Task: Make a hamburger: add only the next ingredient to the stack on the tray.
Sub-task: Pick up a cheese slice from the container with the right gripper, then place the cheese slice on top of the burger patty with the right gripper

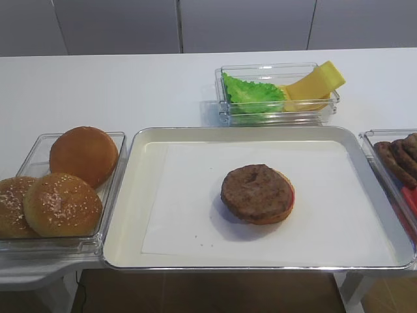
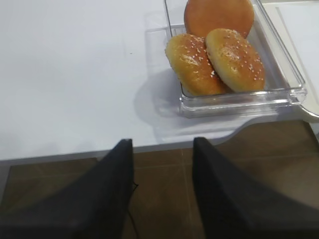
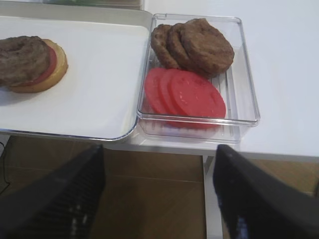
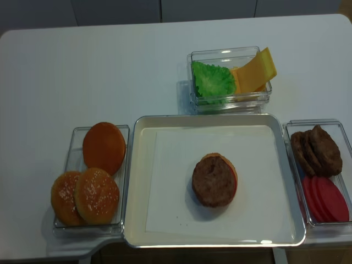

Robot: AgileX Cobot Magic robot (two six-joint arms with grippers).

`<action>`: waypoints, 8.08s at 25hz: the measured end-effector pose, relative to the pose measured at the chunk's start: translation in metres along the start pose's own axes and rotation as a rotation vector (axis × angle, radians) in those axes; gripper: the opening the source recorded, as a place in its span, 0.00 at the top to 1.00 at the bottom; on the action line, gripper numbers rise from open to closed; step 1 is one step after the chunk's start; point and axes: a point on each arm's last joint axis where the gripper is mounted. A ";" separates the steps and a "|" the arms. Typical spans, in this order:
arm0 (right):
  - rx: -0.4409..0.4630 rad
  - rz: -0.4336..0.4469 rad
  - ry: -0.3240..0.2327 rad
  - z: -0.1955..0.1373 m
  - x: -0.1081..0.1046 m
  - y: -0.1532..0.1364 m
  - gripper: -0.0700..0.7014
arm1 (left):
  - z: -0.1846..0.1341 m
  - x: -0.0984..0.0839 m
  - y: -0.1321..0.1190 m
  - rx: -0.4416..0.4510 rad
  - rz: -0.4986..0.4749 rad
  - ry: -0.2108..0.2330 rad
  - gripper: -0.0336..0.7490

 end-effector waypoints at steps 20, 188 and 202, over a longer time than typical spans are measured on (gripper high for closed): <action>0.000 0.000 0.000 0.000 0.000 0.000 0.25 | 0.000 0.000 0.000 0.000 0.000 0.000 0.58; 0.429 0.258 -0.151 0.220 0.039 -0.186 0.89 | 0.000 0.000 0.000 0.000 0.000 0.000 0.58; 0.561 0.470 -0.084 0.159 0.099 -0.169 0.89 | 0.000 0.000 0.000 0.000 0.000 0.000 0.58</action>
Point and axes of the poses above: a point on each arm's last joint axis where the gripper is mounted, y pointing back along that axis away from the gripper, x along the wrist's bending axis when the last joint is at zero, z = x × y, and after that the axes turned 8 degrees about -y, right-handed
